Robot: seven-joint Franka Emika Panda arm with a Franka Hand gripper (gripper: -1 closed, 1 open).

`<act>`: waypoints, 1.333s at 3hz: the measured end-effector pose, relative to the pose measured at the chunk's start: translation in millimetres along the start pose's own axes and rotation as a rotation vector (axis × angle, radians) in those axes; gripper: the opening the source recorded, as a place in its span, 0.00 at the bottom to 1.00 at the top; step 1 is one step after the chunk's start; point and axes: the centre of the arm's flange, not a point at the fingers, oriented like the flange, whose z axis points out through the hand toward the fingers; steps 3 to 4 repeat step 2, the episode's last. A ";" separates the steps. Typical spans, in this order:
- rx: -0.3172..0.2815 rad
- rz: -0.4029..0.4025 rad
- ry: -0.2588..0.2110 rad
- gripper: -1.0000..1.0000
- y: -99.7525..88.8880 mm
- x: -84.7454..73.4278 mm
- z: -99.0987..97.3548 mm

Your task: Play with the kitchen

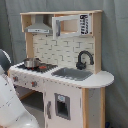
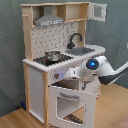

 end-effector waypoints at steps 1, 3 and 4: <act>-0.065 0.003 -0.052 1.00 2.5 -5.7 -5.2; -0.125 0.004 -0.098 1.00 4.6 -10.6 -9.0; -0.125 0.004 -0.098 1.00 4.6 -10.6 -9.0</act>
